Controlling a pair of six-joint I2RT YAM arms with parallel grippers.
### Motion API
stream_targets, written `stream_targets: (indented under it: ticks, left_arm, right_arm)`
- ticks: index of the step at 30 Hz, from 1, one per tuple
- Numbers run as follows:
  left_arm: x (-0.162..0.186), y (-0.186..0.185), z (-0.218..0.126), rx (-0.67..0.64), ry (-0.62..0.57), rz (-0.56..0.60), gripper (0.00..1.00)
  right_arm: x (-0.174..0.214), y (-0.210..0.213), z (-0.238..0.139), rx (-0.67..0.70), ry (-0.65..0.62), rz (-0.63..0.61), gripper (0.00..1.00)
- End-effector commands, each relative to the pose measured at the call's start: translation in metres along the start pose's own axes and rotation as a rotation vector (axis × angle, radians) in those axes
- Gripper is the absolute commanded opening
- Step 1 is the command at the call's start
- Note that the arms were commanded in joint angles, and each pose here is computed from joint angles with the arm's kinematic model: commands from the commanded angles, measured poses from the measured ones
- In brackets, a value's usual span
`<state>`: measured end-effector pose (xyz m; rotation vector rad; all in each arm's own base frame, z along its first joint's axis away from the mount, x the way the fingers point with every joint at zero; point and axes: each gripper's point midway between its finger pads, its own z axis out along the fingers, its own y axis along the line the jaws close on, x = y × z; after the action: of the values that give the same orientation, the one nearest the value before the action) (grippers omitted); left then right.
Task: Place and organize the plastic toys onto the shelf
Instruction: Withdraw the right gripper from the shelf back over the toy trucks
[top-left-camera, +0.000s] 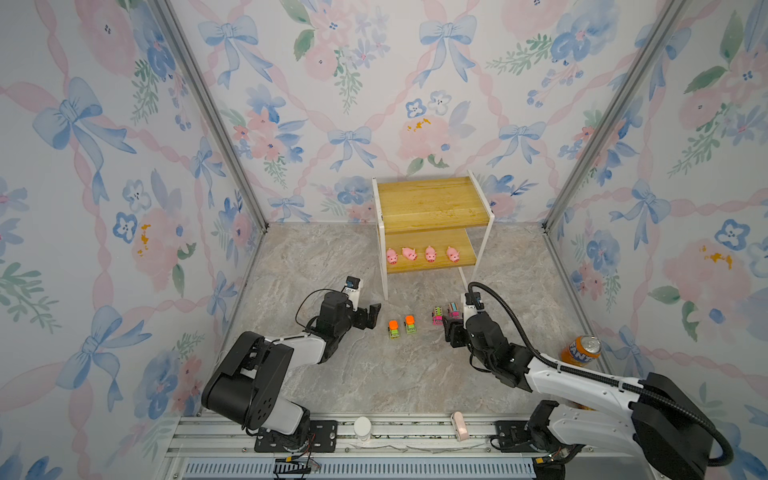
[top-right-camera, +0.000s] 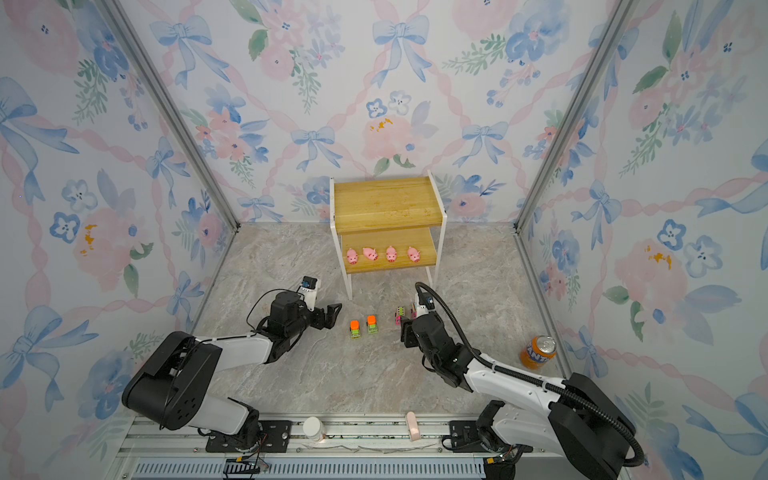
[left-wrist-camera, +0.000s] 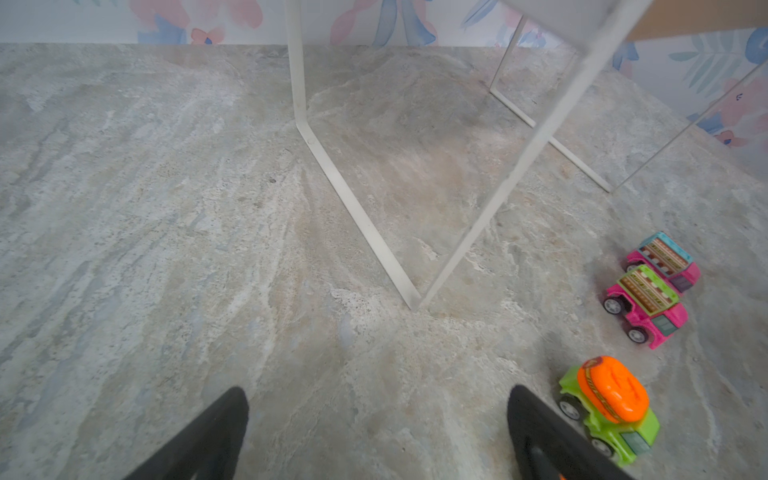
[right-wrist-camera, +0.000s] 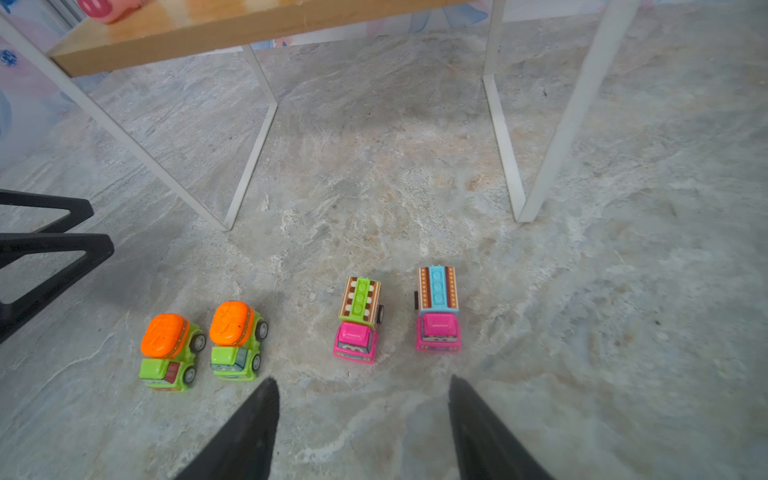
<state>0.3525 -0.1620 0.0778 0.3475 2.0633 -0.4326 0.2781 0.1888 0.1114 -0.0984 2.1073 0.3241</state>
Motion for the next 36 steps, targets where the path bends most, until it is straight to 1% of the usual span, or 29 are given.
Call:
stream_targets:
  ticks: [1,6,11,17,30,36]
  left_arm:
    - [-0.003,-0.007,0.005,0.034,0.007,-0.008,0.98]
    - [-0.005,-0.007,0.007,0.03,0.005,-0.009,0.98]
    - [0.003,-0.005,0.009,0.017,0.025,-0.011,0.98]
    - [0.008,-0.011,0.018,0.049,0.051,0.001,0.98]
    - [0.011,-0.019,0.019,0.061,0.056,0.038,0.98]
    - [0.01,-0.019,0.018,0.056,0.053,0.043,0.98]
  right_arm:
    - [0.005,-0.012,-0.006,0.047,-0.018,0.046,0.67]
    - [0.004,-0.016,-0.016,0.058,-0.039,0.038,0.67]
    - [-0.003,-0.016,-0.027,0.056,-0.053,0.016,0.67]
    - [-0.009,-0.021,-0.041,0.091,-0.054,-0.022,0.68]
    - [-0.022,-0.039,-0.075,0.099,-0.135,0.005,0.68]
    - [-0.024,-0.038,-0.08,0.09,-0.137,0.0,0.68]
